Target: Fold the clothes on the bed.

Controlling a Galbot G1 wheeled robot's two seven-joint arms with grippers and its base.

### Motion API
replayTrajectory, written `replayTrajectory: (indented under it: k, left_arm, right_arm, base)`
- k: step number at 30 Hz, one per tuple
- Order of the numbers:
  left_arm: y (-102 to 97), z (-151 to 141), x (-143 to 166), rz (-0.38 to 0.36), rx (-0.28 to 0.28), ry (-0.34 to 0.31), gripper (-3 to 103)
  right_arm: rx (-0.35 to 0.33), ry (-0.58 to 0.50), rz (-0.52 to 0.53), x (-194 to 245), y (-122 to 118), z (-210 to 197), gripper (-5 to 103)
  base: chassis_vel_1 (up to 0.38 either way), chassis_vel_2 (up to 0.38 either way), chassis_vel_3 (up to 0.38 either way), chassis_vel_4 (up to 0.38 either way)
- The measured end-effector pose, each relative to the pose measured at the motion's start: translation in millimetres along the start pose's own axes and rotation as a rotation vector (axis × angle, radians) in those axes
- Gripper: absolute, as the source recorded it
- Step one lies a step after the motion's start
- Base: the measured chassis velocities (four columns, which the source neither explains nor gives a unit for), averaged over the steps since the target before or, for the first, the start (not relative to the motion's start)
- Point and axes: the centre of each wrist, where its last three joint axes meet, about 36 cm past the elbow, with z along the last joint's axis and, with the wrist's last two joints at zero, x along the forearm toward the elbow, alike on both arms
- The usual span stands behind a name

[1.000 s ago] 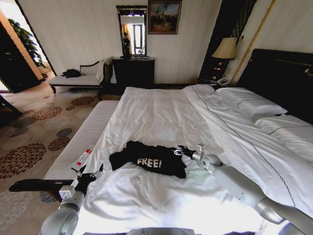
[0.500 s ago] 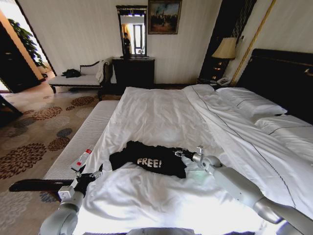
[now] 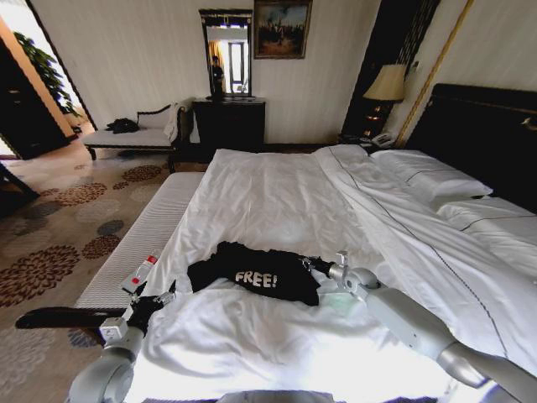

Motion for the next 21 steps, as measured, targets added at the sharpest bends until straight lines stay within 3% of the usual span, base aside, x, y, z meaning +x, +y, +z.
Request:
replayTrajectory:
  k: [21]
  left_arm:
    - [-3.7, -13, -17, 0.023, -0.006, -0.034, 100]
  right_arm:
    - [0.071, -0.086, -0.040, 65, 42, -11, 1]
  base:
    - [0.000, 0.000, 0.000, 0.000]
